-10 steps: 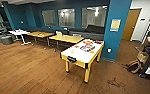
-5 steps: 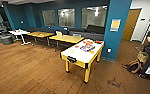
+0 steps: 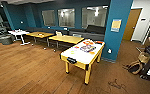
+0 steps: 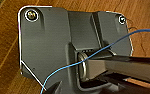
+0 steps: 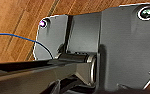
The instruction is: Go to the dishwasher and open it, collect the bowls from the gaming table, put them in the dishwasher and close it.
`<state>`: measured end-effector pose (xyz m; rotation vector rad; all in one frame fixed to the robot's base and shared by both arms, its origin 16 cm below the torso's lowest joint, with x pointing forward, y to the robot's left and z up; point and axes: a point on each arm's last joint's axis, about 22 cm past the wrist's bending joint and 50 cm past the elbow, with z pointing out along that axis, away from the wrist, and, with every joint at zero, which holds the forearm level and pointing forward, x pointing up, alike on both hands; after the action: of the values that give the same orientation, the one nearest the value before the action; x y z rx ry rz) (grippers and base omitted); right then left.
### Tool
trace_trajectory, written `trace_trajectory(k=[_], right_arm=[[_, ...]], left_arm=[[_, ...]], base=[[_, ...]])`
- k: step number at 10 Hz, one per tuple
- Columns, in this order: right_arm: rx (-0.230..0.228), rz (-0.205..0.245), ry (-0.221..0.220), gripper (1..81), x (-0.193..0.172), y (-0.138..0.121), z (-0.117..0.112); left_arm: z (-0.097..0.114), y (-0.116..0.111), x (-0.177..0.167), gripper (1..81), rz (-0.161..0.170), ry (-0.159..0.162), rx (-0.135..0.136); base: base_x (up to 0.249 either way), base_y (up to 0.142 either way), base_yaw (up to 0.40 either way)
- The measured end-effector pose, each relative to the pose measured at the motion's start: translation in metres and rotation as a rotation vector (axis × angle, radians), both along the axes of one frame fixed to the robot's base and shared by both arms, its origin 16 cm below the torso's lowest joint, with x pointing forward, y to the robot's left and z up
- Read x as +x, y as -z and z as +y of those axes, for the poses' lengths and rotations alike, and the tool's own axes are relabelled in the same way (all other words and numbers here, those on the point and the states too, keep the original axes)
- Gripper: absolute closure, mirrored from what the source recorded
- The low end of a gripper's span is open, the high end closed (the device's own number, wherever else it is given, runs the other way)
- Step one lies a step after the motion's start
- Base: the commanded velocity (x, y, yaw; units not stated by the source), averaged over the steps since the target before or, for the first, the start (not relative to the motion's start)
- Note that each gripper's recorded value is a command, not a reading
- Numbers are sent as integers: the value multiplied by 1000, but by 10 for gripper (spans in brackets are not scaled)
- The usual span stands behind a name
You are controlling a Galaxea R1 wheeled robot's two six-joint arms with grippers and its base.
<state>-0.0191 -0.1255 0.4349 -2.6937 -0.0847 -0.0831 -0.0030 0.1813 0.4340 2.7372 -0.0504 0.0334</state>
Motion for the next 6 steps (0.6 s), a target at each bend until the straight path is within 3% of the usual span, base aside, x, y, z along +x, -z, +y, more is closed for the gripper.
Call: trace_trajectory(k=[6], right_arm=[[0, 10, -1, 10, -8, 0, 0]], left_arm=[[0, 0, -4, 10, 7, 1, -1]], base=[[109, 0, 0]])
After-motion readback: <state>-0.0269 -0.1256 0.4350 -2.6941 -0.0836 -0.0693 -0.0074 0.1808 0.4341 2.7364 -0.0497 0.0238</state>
